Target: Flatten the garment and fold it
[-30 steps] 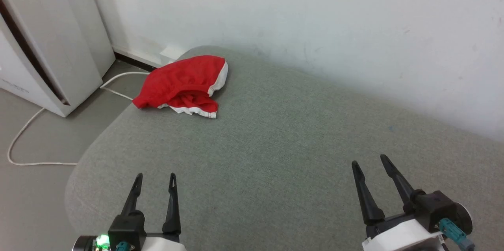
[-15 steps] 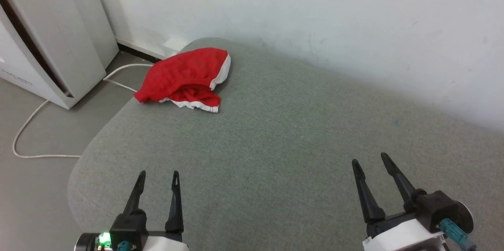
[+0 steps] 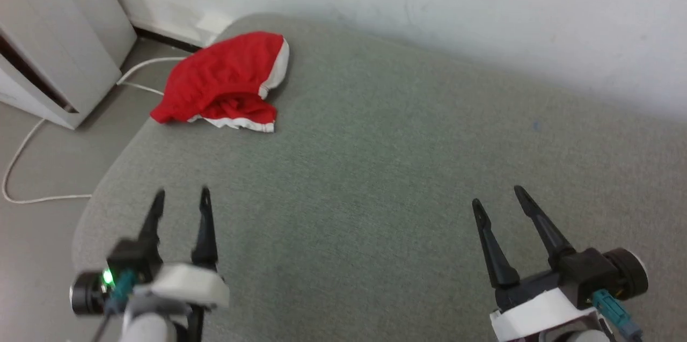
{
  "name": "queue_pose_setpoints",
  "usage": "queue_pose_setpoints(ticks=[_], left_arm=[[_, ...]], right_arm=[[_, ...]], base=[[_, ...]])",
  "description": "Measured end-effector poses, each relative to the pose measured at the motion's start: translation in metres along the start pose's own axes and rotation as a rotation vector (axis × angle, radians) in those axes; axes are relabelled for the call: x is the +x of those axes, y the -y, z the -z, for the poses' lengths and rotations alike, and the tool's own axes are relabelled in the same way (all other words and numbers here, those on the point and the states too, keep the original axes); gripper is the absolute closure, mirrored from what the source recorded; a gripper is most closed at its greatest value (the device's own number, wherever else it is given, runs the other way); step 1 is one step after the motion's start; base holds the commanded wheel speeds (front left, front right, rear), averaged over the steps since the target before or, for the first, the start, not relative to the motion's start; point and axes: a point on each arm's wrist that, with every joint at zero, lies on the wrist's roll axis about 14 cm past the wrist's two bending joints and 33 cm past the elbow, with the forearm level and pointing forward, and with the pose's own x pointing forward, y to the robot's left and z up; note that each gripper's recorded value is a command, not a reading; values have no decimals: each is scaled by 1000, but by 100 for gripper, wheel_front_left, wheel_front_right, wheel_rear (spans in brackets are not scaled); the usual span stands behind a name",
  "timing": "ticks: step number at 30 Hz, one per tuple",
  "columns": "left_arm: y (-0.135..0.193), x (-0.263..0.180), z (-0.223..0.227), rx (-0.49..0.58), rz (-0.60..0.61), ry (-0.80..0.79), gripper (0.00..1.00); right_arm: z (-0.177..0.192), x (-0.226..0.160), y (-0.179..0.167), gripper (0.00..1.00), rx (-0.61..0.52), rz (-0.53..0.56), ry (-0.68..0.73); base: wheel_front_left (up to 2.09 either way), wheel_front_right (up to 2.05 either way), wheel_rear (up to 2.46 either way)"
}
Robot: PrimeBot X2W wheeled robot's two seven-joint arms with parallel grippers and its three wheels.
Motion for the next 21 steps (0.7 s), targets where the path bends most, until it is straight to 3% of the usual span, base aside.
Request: queue_pose_setpoints(ticks=[10, 21], left_arm=[[8, 125, -26, 78, 110, -52, 0], [24, 215, 50, 172, 177, -542, 0]], right_arm=[[6, 22, 21, 0, -5, 12, 17], [24, 28, 64, 0, 8, 97, 11]], base=[[0, 0, 0], [0, 0, 0]])
